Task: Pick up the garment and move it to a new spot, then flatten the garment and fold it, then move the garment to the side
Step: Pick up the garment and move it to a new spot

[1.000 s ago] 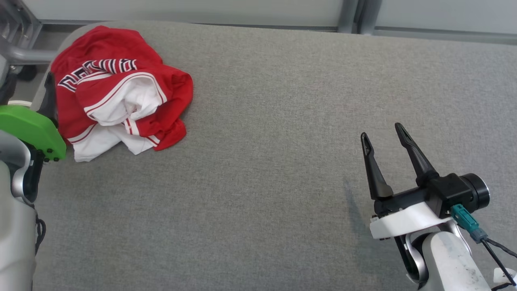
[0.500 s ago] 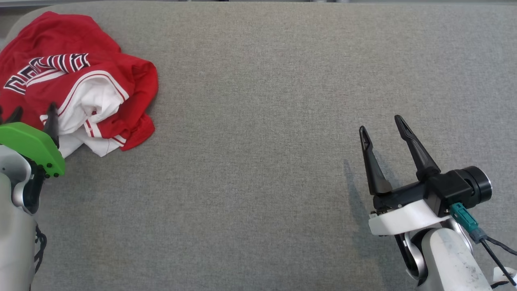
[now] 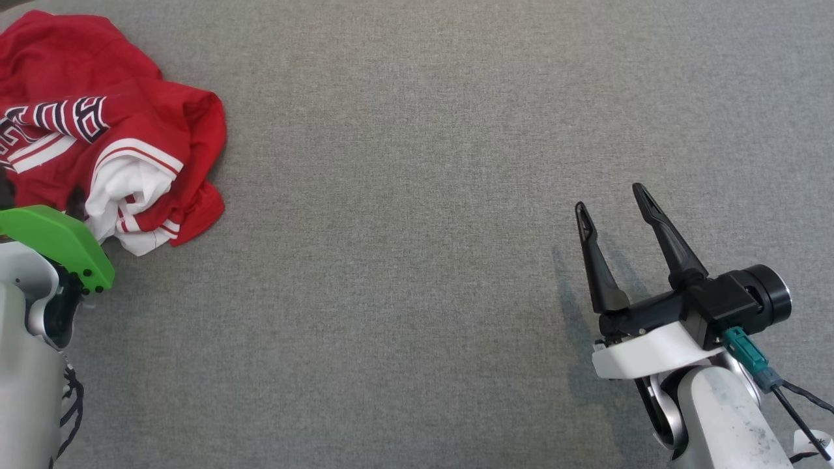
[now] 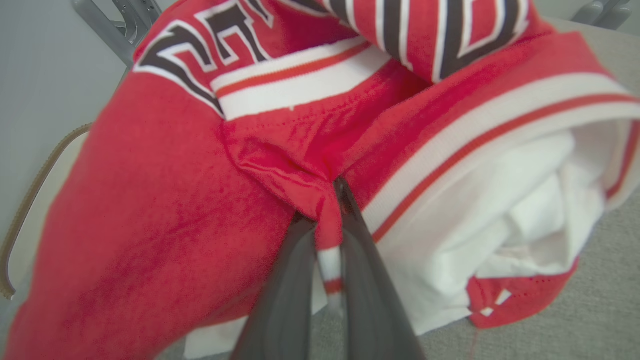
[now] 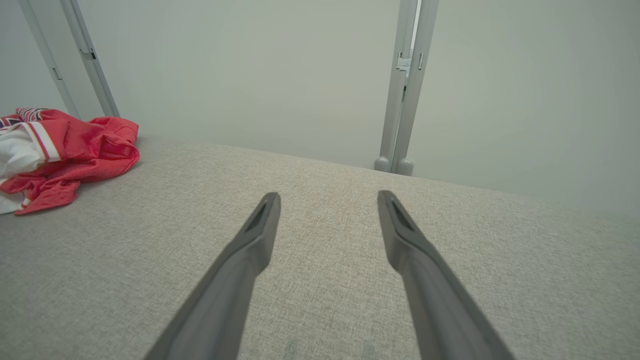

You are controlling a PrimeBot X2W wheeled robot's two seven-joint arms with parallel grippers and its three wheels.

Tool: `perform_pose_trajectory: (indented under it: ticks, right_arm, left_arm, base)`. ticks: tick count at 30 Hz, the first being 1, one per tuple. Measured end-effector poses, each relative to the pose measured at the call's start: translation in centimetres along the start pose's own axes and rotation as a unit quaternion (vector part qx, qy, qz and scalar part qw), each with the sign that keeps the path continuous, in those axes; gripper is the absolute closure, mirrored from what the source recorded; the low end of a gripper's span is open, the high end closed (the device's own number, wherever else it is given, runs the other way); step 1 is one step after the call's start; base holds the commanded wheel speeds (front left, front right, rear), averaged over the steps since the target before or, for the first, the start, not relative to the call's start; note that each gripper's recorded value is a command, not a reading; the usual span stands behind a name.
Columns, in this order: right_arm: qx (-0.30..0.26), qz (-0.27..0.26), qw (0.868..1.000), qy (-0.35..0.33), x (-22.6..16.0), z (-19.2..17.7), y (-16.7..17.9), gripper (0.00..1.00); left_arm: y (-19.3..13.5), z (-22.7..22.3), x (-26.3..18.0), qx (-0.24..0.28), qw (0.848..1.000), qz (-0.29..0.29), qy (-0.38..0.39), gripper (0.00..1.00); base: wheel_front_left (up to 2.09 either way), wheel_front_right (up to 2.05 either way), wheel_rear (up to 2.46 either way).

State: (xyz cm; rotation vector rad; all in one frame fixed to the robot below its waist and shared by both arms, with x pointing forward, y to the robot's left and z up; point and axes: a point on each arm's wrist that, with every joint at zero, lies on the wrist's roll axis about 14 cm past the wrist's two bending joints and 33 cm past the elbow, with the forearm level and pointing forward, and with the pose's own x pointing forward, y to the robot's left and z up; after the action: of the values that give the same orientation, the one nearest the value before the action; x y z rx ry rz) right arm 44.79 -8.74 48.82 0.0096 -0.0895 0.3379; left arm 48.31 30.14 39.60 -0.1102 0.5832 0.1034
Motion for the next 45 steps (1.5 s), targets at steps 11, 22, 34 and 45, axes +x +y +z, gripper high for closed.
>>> perform_pose_trajectory:
  ticks: [11, 22, 34, 45]
  right_arm:
    - [0.001, -0.006, 1.000, -0.008, -0.2, 0.8, -0.3, 0.00]
    - [0.007, 0.001, 0.999, -0.035, -0.9, 3.3, 0.6, 0.00]
    - [0.013, -0.008, 0.998, -0.055, -2.4, 5.4, 0.5, 0.00]
    - [0.006, -0.045, 0.996, -0.071, -5.3, 7.1, -1.4, 0.00]
  left_arm:
    - [1.0, 4.4, -0.6, 0.022, 0.997, 0.007, -0.067, 1.00]
    - [-0.4, 11.4, -4.2, 0.076, 0.985, -0.020, -0.156, 1.00]
    - [-4.4, 17.6, -8.8, 0.142, 0.956, -0.069, -0.247, 1.00]
    - [-13.5, 22.8, -14.6, 0.194, 0.903, -0.165, -0.345, 1.00]
  base:
    - [0.00, 0.00, 0.00]
    - [0.00, 0.00, 0.00]
    - [0.00, 0.00, 0.00]
    - [0.00, 0.00, 0.00]
